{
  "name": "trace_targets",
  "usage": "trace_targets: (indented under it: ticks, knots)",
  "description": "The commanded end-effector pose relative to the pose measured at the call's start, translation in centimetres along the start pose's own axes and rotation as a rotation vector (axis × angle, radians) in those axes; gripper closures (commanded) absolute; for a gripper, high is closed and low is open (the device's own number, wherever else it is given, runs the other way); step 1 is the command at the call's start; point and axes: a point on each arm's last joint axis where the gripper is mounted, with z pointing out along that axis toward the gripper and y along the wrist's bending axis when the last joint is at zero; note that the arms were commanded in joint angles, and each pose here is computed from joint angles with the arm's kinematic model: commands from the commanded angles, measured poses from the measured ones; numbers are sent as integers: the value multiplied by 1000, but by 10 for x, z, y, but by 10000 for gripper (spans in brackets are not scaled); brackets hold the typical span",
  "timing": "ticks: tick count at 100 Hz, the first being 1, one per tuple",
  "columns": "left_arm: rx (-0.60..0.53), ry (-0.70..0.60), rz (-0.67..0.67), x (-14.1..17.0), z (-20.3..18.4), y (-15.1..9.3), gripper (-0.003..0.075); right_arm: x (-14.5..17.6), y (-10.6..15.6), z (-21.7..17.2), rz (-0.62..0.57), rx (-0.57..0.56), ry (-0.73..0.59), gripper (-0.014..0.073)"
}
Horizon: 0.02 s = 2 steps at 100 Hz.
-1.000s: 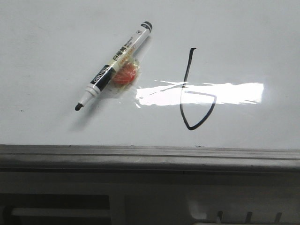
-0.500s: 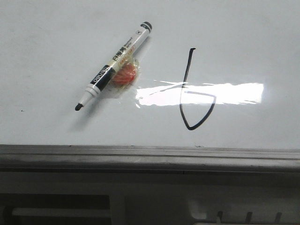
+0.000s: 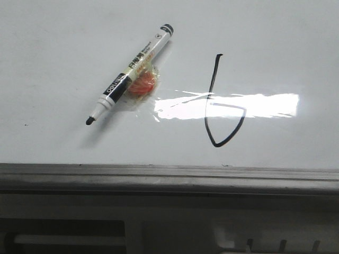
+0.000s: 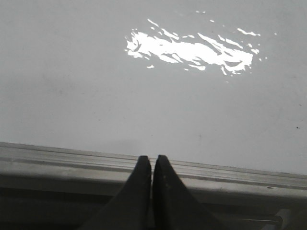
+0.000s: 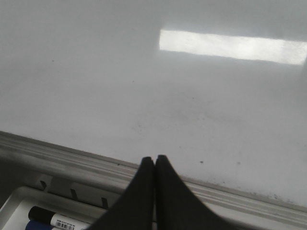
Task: Write number 6 on whiteboard
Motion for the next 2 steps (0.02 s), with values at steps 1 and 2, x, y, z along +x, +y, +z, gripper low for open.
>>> trace_targets:
  ticks: [1,2]
  knots:
    - [-8,-32,-14,9,3,3,739,6,1,1,-3,4,-15,648]
    - [-8,-32,-14,9,3,3,739,6,1,1,-3,4,-15,648]
